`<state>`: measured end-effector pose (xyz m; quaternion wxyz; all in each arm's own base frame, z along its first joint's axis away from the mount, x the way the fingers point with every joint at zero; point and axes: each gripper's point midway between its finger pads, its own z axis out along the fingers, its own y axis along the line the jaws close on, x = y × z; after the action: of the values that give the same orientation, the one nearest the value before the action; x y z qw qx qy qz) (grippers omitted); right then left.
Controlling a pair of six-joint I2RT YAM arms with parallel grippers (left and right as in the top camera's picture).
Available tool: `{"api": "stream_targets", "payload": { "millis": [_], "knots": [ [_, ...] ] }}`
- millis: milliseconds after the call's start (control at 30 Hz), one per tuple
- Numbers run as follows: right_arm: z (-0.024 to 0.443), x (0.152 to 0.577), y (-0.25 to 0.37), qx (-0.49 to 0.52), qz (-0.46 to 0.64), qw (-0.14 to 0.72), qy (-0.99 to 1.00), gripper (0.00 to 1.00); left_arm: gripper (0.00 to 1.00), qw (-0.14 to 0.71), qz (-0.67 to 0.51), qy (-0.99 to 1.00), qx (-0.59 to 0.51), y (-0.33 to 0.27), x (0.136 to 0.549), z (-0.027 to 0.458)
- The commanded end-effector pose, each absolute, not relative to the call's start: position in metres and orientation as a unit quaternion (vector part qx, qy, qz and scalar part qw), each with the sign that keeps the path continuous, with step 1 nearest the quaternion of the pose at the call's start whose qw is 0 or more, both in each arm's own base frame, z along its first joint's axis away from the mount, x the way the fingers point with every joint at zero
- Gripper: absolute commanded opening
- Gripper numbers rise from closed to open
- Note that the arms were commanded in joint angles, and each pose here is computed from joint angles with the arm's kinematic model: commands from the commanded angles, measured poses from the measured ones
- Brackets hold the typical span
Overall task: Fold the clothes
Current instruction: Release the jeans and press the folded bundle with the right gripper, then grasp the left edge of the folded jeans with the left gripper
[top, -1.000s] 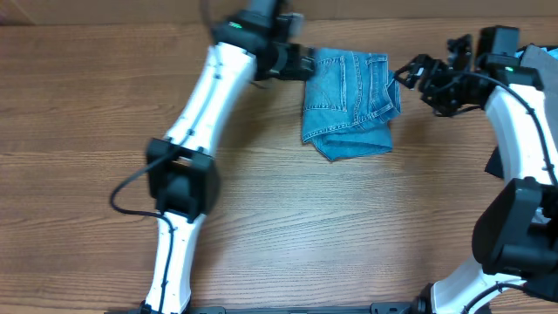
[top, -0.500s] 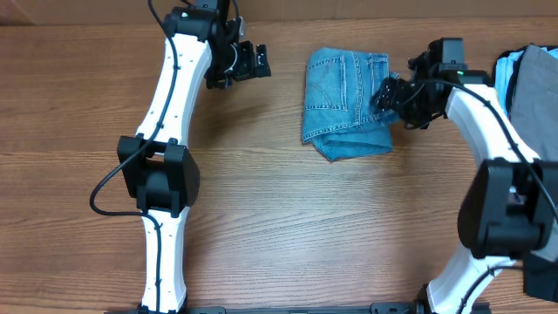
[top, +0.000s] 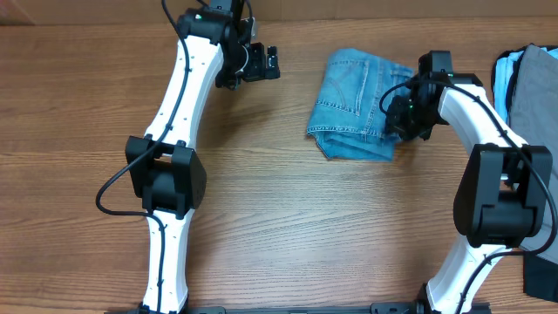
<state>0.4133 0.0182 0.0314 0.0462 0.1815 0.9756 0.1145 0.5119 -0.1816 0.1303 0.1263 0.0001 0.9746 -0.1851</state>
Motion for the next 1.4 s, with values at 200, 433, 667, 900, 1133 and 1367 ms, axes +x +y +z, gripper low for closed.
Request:
{"api": "stream_targets", "payload": {
  "millis": [200,433,667,900,1133,1367],
  "knots": [
    [0.023,0.36,-0.024,0.195,-0.012,-0.04,0.98,0.58,1.0,0.164,-0.199,0.964,0.057,-0.235,0.504,0.153],
    [0.044,0.355,-0.028,0.202,-0.014,-0.06,0.977,0.64,1.0,0.206,-0.213,0.946,0.132,-0.276,0.507,0.16],
    [0.082,0.365,-0.011,0.2,0.033,-0.032,0.979,0.68,1.0,0.239,-0.291,0.899,0.224,-0.327,0.517,0.152],
    [0.139,0.375,0.001,0.188,0.081,0.06,0.977,1.0,1.0,0.209,-0.34,0.885,0.24,-0.349,0.519,0.106],
    [0.17,0.37,0.008,0.166,0.104,0.098,0.976,1.0,1.0,0.154,-0.395,0.872,0.245,-0.366,0.504,0.066],
    [0.171,0.371,0.008,0.159,0.104,0.1,0.977,1.0,1.0,0.112,-0.41,0.871,0.246,-0.38,0.486,0.038]
  ]
}}
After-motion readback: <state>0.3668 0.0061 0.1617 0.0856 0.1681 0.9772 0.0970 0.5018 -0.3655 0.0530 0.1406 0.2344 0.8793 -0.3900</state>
